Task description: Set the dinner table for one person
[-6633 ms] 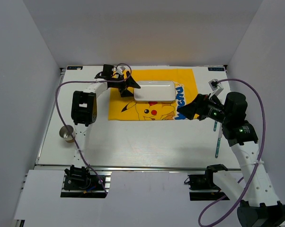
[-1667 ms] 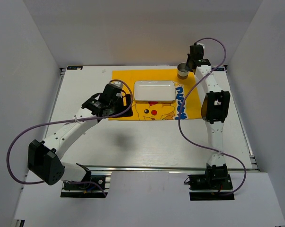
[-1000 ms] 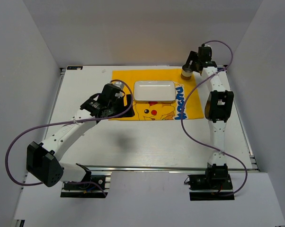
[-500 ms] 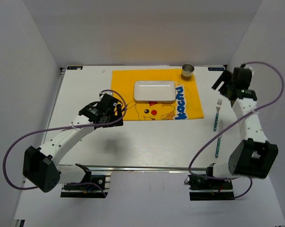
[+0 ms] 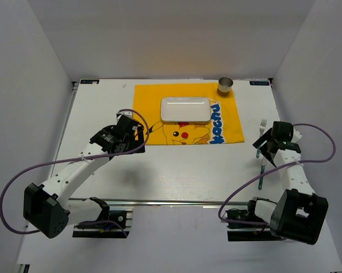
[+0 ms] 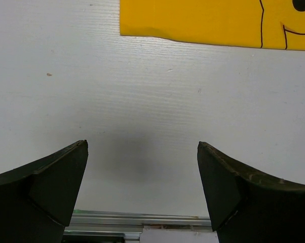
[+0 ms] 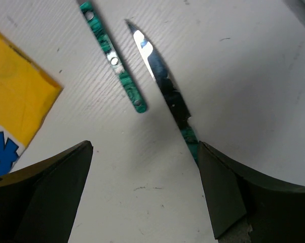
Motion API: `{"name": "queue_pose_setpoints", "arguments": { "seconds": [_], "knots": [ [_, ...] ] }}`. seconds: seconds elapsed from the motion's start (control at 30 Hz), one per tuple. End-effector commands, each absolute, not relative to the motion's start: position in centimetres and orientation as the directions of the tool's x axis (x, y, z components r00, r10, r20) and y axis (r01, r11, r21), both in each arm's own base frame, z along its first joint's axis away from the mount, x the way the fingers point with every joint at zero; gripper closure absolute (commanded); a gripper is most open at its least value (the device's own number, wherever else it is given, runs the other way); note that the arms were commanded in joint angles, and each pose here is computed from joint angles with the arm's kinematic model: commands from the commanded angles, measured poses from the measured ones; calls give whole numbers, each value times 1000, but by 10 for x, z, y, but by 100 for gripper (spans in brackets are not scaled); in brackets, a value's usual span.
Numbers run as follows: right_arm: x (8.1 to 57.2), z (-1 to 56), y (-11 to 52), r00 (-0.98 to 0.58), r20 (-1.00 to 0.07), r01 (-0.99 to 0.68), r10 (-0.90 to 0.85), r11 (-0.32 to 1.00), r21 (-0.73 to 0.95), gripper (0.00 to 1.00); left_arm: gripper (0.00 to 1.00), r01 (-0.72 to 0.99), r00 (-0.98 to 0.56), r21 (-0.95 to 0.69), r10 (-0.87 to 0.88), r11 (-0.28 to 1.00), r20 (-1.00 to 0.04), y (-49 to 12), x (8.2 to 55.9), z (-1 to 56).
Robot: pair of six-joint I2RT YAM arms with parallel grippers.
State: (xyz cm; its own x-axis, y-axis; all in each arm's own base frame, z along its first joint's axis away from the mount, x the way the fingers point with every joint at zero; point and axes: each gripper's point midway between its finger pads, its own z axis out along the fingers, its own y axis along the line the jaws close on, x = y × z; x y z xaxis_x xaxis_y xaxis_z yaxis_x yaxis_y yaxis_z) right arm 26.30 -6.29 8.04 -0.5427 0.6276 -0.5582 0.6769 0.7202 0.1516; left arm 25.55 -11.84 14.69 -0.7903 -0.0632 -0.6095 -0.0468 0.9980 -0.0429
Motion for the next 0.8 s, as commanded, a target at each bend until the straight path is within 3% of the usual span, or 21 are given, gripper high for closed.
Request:
{"name": "queue_pose_setpoints", "arguments": {
  "seconds": [0.0,0.27,0.53,0.7,0.77],
  "knots": [
    [245,85,-84,-431,-580,788,692,601,131,11,2,-35,-794,-38,-51,999,-605,-119,256,144],
    [208,51,-78,-430,-453,835,781,535,130,11,2,-8,-803,-52,-38,999,-595,-124,256,143],
    [199,26,-69,-475,-390,816,789,561,141,11,2,23,-804,-80,-29,997,-594,-130,254,145],
    [183,-7,-47,-554,-212,809,805,580,92,21,2,28,-797,-92,-34,995,-602,-130,256,149],
    [186,-4,-52,-542,-221,818,811,569,85,22,2,20,-792,-97,-43,995,-609,-127,259,152]
  ]
}}
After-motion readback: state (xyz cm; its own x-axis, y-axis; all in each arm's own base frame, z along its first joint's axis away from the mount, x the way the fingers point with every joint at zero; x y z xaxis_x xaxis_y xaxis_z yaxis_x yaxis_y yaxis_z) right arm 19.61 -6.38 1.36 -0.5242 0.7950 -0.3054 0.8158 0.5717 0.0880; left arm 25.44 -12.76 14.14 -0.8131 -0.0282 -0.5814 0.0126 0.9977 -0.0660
